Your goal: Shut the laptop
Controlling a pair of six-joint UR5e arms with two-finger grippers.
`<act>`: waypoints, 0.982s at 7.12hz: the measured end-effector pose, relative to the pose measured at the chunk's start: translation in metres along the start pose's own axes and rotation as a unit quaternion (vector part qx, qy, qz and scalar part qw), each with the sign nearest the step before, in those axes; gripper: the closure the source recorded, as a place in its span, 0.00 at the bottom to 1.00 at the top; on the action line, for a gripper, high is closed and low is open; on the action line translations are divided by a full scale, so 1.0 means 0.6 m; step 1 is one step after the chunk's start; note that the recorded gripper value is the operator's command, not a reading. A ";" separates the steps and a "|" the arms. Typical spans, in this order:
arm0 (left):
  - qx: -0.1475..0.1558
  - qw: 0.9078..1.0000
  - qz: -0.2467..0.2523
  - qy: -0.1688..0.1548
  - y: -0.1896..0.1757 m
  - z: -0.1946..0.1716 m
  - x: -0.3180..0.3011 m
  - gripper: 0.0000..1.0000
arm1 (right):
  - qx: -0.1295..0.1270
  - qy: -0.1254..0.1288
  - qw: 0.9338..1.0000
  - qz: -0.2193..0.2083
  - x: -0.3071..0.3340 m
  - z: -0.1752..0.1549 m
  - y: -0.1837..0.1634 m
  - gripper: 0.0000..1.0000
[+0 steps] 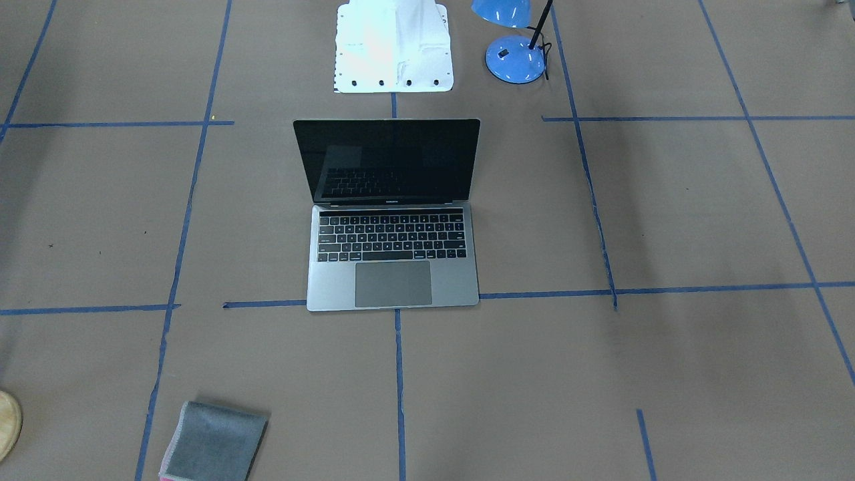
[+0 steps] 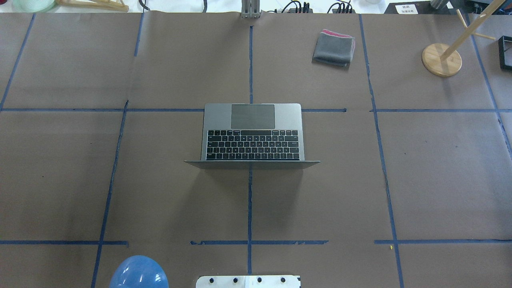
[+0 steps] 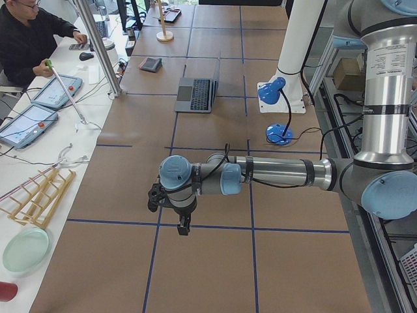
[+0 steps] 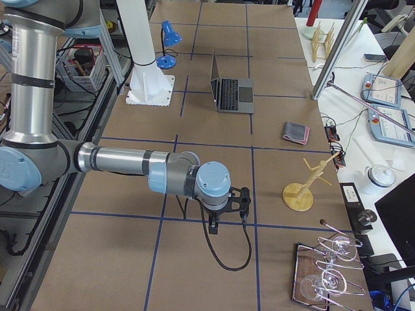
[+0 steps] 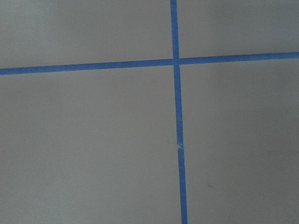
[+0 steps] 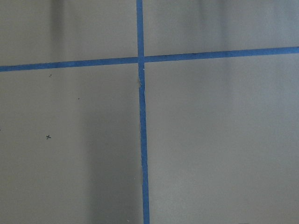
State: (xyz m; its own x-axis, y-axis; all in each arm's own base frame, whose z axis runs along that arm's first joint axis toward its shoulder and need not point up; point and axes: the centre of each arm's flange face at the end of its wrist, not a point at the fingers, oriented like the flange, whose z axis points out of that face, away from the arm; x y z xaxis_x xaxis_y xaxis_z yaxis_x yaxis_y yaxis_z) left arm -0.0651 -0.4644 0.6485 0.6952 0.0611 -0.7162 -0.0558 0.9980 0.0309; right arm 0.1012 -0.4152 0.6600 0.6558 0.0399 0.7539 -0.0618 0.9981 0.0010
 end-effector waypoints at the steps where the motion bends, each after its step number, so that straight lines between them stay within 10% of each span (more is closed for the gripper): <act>1: 0.001 1.000 0.000 0.000 -0.001 -0.001 0.001 0.00 | 0.000 -0.001 1.000 0.000 0.000 0.000 0.000 0.00; 7: 0.029 0.999 0.027 -0.004 -0.030 -0.048 0.045 0.00 | 0.018 -0.006 1.000 -0.020 -0.031 -0.025 -0.007 0.00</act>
State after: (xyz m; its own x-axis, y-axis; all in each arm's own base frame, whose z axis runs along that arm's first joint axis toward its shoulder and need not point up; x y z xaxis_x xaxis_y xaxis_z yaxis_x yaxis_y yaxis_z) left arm -0.0659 -0.4815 0.6088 0.6986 0.1149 -0.7063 -0.0518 0.9926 0.1101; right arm 0.1007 -0.4197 0.6363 0.6497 -0.0016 0.7602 -0.0625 0.9965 0.0555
